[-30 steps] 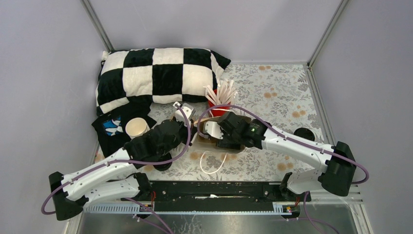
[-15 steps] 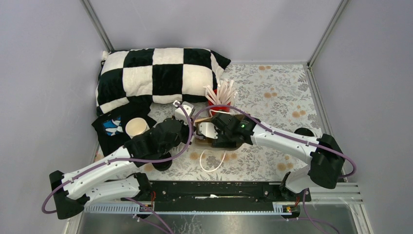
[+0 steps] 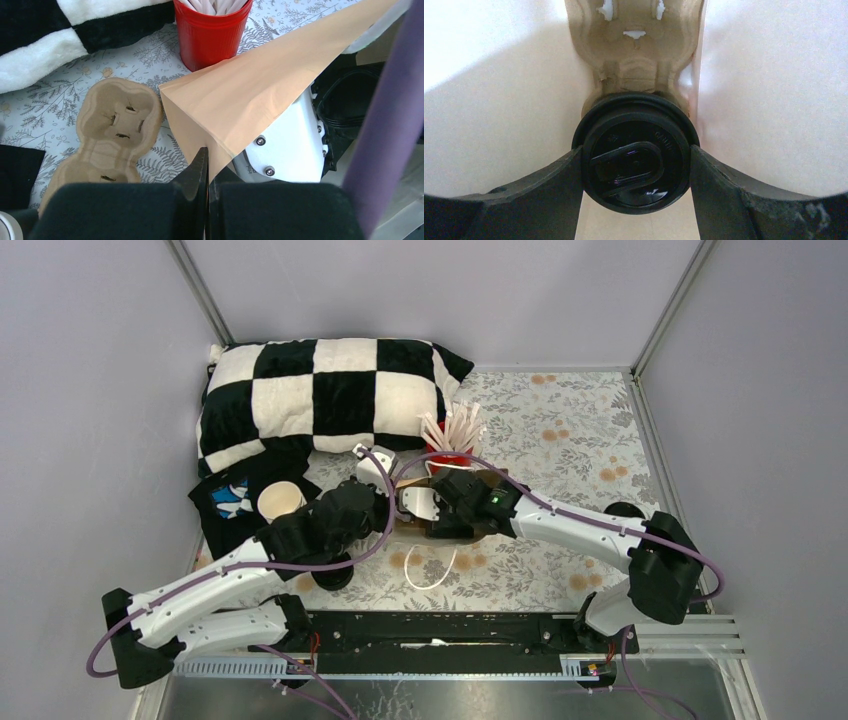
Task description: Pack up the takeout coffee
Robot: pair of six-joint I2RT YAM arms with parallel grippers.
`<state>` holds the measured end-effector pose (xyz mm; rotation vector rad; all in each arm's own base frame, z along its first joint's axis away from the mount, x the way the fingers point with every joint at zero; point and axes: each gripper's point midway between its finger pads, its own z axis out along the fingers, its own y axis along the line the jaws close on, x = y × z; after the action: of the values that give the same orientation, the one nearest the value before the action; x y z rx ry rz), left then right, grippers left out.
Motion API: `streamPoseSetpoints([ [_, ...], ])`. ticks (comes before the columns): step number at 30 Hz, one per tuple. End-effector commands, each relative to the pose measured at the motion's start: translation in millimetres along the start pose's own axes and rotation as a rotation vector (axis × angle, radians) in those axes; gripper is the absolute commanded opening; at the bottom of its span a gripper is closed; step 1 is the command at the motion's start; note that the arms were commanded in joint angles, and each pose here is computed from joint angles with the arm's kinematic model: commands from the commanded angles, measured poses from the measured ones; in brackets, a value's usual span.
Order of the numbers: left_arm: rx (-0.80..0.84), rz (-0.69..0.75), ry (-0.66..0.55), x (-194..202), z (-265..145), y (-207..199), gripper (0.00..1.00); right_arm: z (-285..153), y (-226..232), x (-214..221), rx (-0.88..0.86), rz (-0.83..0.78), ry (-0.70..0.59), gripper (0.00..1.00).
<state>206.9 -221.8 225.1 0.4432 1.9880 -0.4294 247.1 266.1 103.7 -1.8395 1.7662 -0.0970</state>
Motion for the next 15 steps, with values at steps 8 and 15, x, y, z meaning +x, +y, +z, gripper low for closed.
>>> streamPoseSetpoints([
  [8, -0.007, -0.027, -0.044, -27, -7, -3, 0.0, -3, 57, 50, -0.256, 0.113, 0.206, 0.37],
  [15, -0.072, -0.02, 0.001, -22, -5, 6, 0.0, -35, 32, 15, -0.185, 0.174, 0.078, 0.74],
])
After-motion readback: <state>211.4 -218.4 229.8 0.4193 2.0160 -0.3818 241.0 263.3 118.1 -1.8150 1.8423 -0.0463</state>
